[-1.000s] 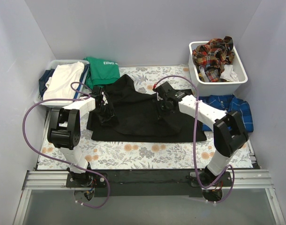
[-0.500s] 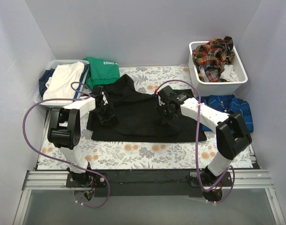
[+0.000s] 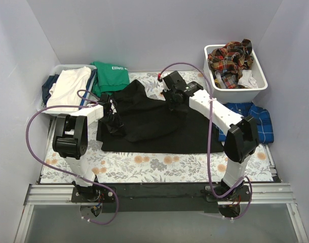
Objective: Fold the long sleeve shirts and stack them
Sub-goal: Fold the shirt
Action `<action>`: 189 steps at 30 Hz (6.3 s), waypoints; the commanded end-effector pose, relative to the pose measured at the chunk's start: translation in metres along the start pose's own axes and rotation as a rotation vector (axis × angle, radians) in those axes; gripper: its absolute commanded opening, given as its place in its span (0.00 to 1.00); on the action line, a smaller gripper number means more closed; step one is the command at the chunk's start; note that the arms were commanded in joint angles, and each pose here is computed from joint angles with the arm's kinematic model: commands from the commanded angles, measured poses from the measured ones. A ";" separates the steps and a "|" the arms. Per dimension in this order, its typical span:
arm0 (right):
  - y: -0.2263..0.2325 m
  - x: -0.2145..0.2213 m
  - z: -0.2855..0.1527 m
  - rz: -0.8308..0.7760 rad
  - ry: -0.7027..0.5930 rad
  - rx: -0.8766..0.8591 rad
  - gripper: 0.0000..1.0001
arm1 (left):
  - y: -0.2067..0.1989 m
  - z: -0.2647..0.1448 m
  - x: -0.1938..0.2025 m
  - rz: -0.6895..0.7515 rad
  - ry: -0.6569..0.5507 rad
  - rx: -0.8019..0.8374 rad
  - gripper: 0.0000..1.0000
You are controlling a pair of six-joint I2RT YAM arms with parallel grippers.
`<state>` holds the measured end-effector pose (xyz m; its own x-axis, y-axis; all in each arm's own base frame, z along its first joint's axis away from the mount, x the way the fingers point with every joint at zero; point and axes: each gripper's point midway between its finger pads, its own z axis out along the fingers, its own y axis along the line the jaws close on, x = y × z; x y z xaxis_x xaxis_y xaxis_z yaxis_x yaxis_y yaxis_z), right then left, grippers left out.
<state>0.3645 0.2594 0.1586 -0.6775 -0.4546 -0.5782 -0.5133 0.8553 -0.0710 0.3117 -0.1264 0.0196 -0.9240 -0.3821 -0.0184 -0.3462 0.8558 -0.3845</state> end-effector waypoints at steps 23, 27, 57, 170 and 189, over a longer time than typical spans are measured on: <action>0.018 0.186 -0.084 0.361 0.147 -0.044 0.60 | 0.016 0.018 0.000 0.003 0.020 -0.079 0.23; 0.010 0.139 -0.071 0.378 0.113 -0.009 0.57 | 0.014 0.014 -0.001 0.008 0.014 -0.077 0.24; 0.025 0.223 -0.052 0.225 0.541 -0.080 0.50 | 0.023 0.024 0.005 0.001 0.039 -0.100 0.25; -0.010 0.044 -0.095 0.109 -0.263 -0.144 0.01 | 0.008 0.007 -0.027 -0.037 -0.065 -0.116 0.25; -0.020 0.046 -0.152 0.113 -0.450 -0.178 0.01 | -0.038 -0.060 -0.060 0.017 -0.194 -0.044 0.31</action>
<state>0.2621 0.1657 0.2031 -0.5957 -0.2136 -0.7743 -0.4551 0.8841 0.1063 0.3554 -0.1205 0.0455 -0.9002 -0.4250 -0.0951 -0.3773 0.8701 -0.3170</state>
